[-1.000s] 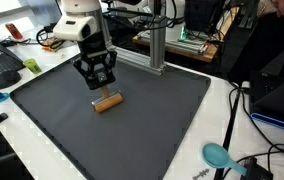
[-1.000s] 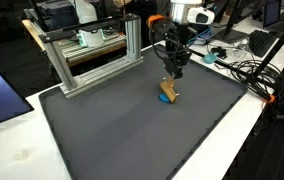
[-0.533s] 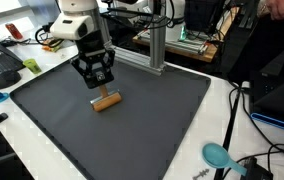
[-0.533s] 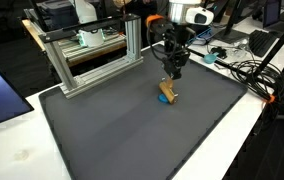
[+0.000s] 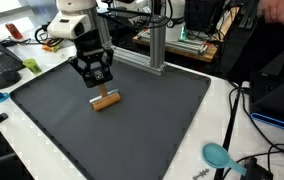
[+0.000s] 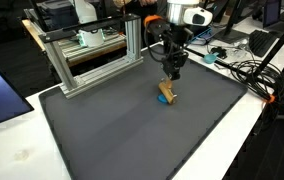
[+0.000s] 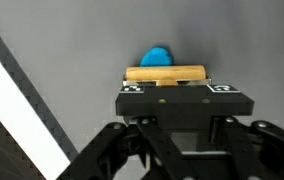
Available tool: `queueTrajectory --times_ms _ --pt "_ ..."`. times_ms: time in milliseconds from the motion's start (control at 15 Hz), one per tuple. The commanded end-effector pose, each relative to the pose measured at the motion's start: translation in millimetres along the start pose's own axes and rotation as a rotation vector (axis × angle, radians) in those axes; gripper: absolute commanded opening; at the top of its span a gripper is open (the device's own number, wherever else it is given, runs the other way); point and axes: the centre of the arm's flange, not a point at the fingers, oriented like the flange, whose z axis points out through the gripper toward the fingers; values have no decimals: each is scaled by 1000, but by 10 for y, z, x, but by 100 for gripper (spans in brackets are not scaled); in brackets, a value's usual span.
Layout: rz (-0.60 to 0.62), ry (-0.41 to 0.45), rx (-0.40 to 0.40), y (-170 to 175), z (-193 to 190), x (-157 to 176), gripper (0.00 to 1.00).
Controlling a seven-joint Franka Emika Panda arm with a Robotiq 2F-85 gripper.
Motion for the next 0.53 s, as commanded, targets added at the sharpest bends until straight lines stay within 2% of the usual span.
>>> queueTrajectory --times_ms 0,467 --pt "17 -70 59 63 385 -335 22" --pt "38 -67 77 57 419 -455 22"
